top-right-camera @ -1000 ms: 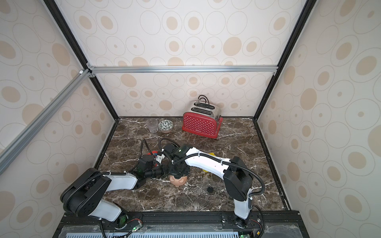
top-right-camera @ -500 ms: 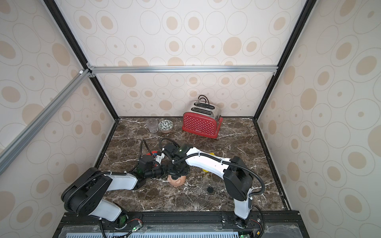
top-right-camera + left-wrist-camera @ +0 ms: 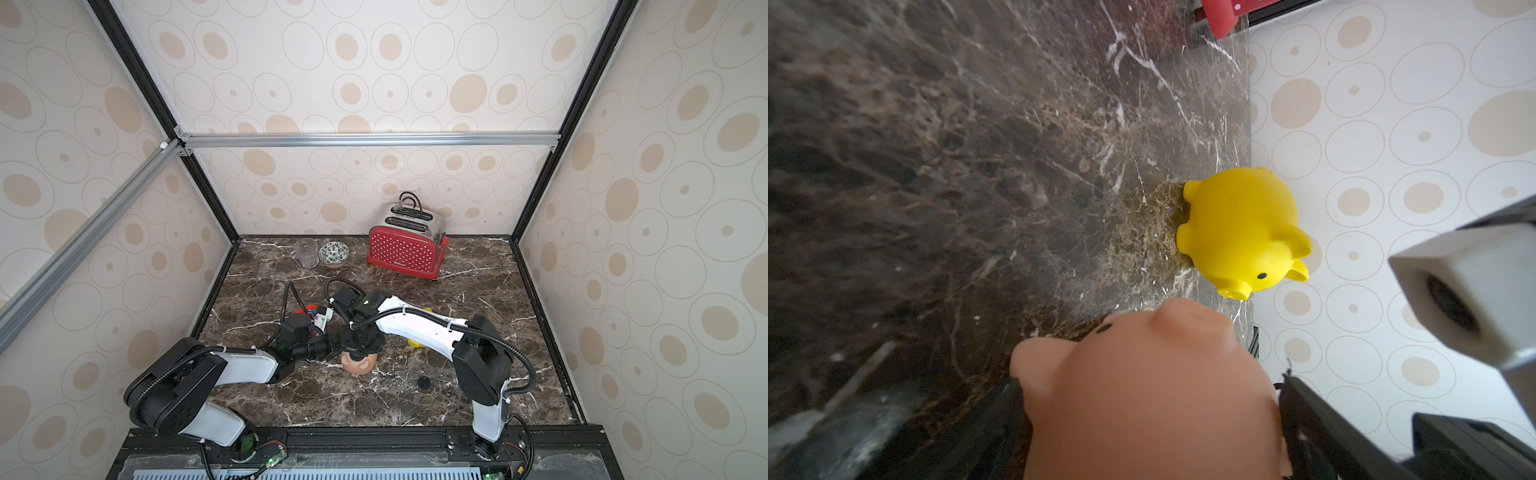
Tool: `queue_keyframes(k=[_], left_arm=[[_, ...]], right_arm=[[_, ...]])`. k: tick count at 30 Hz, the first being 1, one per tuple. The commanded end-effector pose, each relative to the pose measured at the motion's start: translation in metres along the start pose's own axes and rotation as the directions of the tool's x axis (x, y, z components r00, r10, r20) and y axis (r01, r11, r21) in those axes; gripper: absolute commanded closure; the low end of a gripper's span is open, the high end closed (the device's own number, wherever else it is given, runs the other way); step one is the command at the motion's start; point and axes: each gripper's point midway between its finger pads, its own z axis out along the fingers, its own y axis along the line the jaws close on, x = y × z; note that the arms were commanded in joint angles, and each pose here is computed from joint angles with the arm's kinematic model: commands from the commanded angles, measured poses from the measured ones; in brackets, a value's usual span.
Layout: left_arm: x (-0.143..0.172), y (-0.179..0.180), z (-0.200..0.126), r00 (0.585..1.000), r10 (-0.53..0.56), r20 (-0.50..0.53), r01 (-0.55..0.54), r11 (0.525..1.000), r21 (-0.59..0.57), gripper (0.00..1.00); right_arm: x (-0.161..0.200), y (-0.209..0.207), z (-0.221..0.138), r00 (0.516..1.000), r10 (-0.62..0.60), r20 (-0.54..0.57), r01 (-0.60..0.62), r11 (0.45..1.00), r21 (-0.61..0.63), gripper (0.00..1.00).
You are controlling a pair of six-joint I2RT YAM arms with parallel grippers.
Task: Close piggy banks
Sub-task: Screw the knob on the piggy bank.
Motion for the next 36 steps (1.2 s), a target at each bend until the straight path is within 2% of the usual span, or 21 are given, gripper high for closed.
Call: queue_keyframes(k=[1, 12, 18, 36], left_arm=[[0.0117, 0.0098, -0.0012, 0.999, -0.033, -0.026, 0.032, 0.999, -0.043, 0.05], [0.0145, 0.0114, 0.0003, 0.999, -0.033, -0.030, 0.031, 0.998, -0.051, 0.05], [0.0151, 0.0111, 0.0010, 0.999, -0.032, -0.031, 0.030, 0.998, -0.052, 0.04], [0.0165, 0.0138, 0.0011, 0.999, -0.036, -0.031, 0.034, 0.998, -0.059, 0.04]], right_arm=[[-0.0109, -0.0649, 0.0317, 0.996, 0.084, 0.029, -0.089, 0.964, 0.252, 1.00], [-0.0085, -0.0643, 0.0302, 0.988, 0.154, 0.019, -0.154, 0.960, 0.235, 1.00], [-0.0064, -0.0631, 0.0312, 0.975, 0.224, 0.012, -0.222, 0.958, 0.182, 1.00], [-0.0055, -0.0580, 0.0374, 0.964, 0.267, -0.020, -0.260, 0.953, 0.158, 1.00]])
